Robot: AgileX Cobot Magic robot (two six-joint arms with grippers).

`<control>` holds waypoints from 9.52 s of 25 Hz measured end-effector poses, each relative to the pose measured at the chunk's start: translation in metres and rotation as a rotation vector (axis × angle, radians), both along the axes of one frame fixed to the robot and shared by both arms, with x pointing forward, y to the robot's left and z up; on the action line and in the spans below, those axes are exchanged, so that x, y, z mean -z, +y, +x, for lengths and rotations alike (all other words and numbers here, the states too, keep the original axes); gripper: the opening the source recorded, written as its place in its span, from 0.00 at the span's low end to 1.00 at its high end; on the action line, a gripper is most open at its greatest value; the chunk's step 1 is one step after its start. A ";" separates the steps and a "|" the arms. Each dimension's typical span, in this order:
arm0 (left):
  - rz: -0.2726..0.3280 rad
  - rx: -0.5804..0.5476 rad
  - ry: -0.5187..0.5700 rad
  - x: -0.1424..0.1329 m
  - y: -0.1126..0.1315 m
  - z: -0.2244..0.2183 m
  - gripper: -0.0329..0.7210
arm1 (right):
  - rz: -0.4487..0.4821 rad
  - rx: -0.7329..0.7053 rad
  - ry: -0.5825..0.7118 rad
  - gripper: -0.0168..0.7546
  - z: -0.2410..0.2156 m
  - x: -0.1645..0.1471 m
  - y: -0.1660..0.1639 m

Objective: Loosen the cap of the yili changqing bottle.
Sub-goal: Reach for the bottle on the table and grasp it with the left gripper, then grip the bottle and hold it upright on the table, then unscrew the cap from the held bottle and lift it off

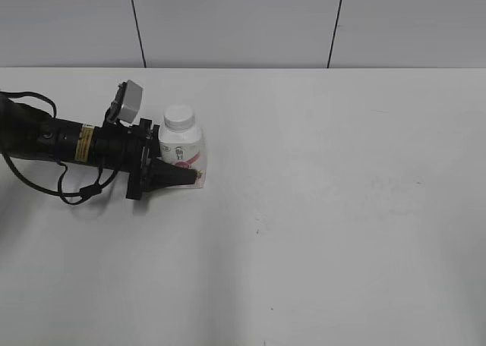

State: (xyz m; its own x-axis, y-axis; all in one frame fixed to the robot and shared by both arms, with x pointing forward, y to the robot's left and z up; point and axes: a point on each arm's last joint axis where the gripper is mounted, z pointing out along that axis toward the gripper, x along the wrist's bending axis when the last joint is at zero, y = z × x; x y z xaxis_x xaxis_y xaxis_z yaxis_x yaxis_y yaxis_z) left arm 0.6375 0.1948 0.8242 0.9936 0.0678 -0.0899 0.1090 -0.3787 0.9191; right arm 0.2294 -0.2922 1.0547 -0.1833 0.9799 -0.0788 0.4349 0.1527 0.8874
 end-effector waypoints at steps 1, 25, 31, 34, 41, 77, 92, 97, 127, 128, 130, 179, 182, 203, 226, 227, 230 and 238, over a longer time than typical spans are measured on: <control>-0.001 0.002 0.000 0.000 -0.001 0.000 0.60 | 0.000 0.000 0.000 0.76 0.000 0.000 0.000; 0.017 -0.048 -0.034 -0.022 -0.116 -0.017 0.60 | 0.000 0.000 0.000 0.76 0.000 0.000 0.000; 0.022 -0.099 -0.023 -0.018 -0.115 -0.014 0.60 | 0.000 0.000 0.000 0.76 0.000 0.000 0.000; 0.025 -0.104 -0.008 -0.012 -0.115 -0.014 0.60 | 0.000 0.000 0.000 0.76 0.000 0.000 0.000; 0.015 -0.109 0.020 -0.003 -0.115 -0.015 0.60 | 0.000 0.000 0.000 0.76 0.000 0.000 0.000; 0.010 -0.012 -0.021 0.000 -0.112 -0.021 0.60 | 0.031 0.025 0.006 0.76 0.007 -0.007 0.000; 0.010 0.001 -0.022 0.000 -0.112 -0.022 0.60 | 0.158 0.091 0.529 0.76 0.151 -0.053 0.014; 0.010 0.002 -0.023 0.000 -0.112 -0.022 0.60 | 0.243 0.062 0.662 0.76 0.195 -0.062 0.025; 0.013 0.002 -0.024 0.000 -0.112 -0.022 0.60 | 0.246 -0.063 0.966 0.76 0.366 0.012 0.207; 0.015 0.000 -0.025 0.000 -0.112 -0.022 0.60 | 0.250 -0.061 0.978 0.76 0.368 0.017 0.209; 0.017 0.000 -0.027 0.000 -0.112 -0.022 0.60 | 0.249 -0.058 0.988 0.76 0.370 0.026 0.213; 0.022 0.001 -0.029 0.000 -0.112 -0.022 0.60 | 0.236 -0.047 1.005 0.64 0.386 0.069 0.232; 0.022 0.001 -0.029 0.000 -0.112 -0.022 0.60 | 0.230 -0.044 1.014 0.64 0.387 0.074 0.233; 0.024 -0.002 -0.030 0.000 -0.113 -0.022 0.59 | 0.170 -0.097 1.004 0.55 0.385 0.074 0.234; 0.020 0.012 -0.040 0.000 -0.113 -0.022 0.58 | -0.338 -0.829 0.768 0.54 0.384 0.074 0.233; 0.019 0.016 -0.042 -0.001 -0.113 -0.023 0.58 | -0.351 -0.848 0.764 0.54 0.383 0.074 0.233; 0.019 0.020 -0.042 -0.001 -0.113 -0.023 0.57 | -0.396 -0.914 0.740 0.54 0.383 0.074 0.233; 0.019 0.023 -0.046 -0.001 -0.113 -0.023 0.57 | -0.533 -1.107 0.642 0.53 0.383 0.074 0.233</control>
